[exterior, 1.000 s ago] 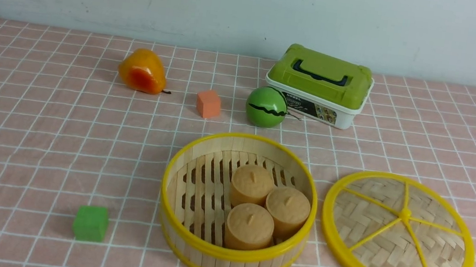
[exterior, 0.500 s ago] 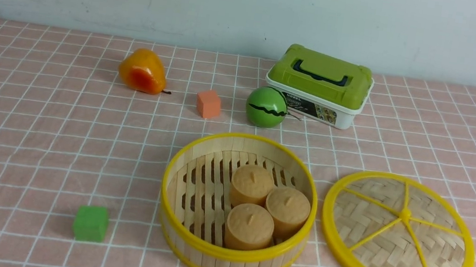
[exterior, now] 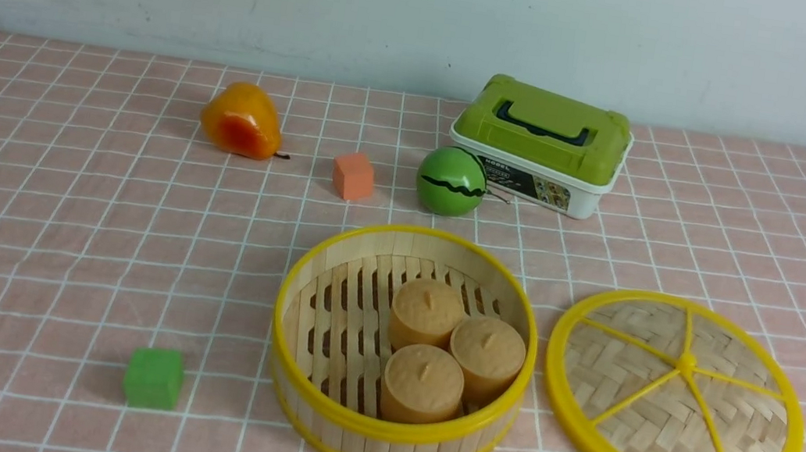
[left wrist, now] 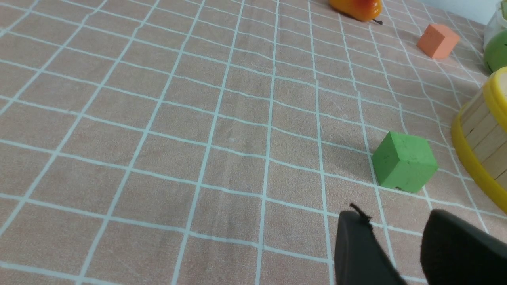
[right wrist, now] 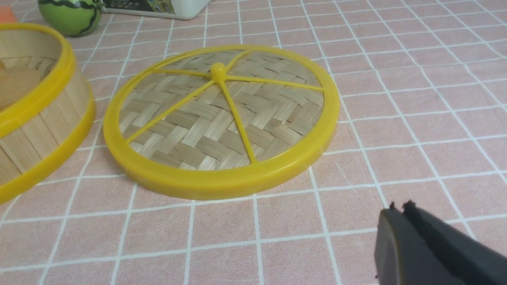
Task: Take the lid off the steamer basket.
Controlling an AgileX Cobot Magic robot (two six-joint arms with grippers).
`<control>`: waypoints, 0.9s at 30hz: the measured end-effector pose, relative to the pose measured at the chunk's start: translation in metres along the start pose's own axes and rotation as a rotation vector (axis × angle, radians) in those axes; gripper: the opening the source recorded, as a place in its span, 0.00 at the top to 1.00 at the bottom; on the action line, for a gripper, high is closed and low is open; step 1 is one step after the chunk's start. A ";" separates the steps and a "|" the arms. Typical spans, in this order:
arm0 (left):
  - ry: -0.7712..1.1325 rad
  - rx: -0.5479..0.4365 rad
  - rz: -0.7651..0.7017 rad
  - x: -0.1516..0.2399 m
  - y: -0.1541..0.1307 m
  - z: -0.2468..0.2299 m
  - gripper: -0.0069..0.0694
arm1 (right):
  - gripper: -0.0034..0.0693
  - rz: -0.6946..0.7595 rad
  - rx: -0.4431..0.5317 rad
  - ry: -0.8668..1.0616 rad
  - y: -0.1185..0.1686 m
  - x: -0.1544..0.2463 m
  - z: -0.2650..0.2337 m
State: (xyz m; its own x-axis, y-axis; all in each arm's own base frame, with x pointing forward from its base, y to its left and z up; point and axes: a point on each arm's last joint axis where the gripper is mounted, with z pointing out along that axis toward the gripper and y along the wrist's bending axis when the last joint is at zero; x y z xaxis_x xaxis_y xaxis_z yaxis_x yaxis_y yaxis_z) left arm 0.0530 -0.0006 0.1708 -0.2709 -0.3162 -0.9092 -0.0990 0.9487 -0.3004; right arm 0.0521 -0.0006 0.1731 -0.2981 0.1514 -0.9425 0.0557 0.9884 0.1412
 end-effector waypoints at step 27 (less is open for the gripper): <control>0.000 0.000 0.000 0.000 0.000 0.000 0.60 | 0.95 0.000 0.000 0.001 0.000 0.000 0.000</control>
State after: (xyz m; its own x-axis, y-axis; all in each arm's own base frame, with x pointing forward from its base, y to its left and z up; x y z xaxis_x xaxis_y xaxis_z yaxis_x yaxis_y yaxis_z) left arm 0.0530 -0.0006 0.1708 -0.2709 -0.3162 -0.9092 -0.0990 0.9487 -0.3004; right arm 0.0521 -0.0006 0.1730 -0.2989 0.1514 -0.9422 0.0559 0.9884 0.1411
